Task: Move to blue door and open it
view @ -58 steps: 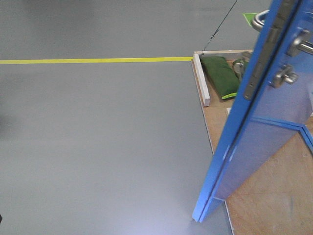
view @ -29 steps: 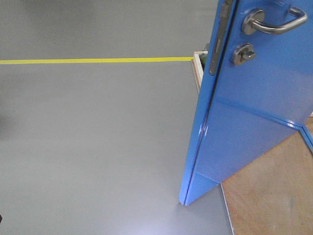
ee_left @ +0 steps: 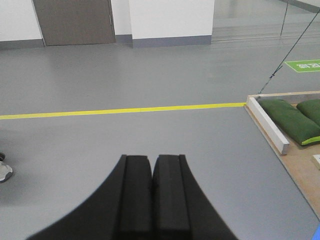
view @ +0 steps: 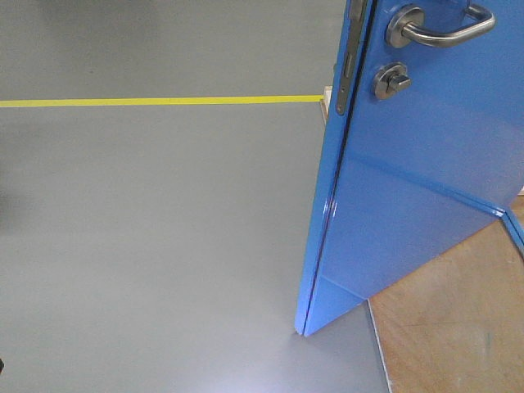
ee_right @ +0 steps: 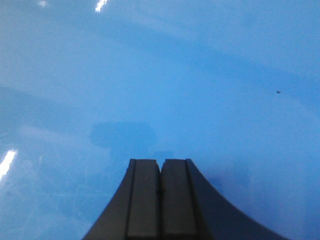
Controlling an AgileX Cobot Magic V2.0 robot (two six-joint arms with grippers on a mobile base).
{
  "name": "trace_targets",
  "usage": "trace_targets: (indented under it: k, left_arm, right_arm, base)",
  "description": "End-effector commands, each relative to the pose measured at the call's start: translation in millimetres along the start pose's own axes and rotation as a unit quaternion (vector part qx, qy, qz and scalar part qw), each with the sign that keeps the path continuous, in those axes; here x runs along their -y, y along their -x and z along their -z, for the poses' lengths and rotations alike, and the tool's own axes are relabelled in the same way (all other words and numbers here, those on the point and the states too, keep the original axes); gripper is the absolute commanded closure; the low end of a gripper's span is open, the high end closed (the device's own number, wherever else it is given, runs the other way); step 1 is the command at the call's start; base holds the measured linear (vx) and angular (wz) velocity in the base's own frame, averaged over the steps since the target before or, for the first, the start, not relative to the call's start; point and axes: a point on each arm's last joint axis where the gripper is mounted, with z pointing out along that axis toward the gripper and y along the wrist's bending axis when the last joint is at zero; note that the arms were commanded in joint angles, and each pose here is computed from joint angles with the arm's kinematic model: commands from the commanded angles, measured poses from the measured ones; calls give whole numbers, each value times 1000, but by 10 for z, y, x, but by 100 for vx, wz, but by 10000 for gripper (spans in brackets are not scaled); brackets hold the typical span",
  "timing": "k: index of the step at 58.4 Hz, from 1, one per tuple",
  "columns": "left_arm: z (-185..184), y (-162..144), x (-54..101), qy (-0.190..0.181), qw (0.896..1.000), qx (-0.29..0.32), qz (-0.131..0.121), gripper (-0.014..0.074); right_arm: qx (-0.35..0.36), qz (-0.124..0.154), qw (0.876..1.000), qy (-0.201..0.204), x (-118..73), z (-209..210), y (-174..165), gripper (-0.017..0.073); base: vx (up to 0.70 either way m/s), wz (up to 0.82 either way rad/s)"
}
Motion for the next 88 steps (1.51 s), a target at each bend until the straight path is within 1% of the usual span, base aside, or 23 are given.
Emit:
trace_targets:
  k: [1,15,36,88]
  left_arm:
    - [41,169,-2,-2,998,62,5,521]
    - [41,169,-2,-2,998,62,5,521]
    - [41,169,-2,-2,998,62,5,521]
    - [41,169,-2,-2,998,62,5,521]
  right_arm:
    - [26,6,999,34,-234,99,101,548]
    - [-2,6,1000,18,-124,4,31,548]
    - [-4,6,1000,12,-83,-22,22,548]
    - [-5,6,1000,12,-82,-22,21,548]
  base:
    - [0,0]
    - [0,0]
    - [0,0]
    - [0,1]
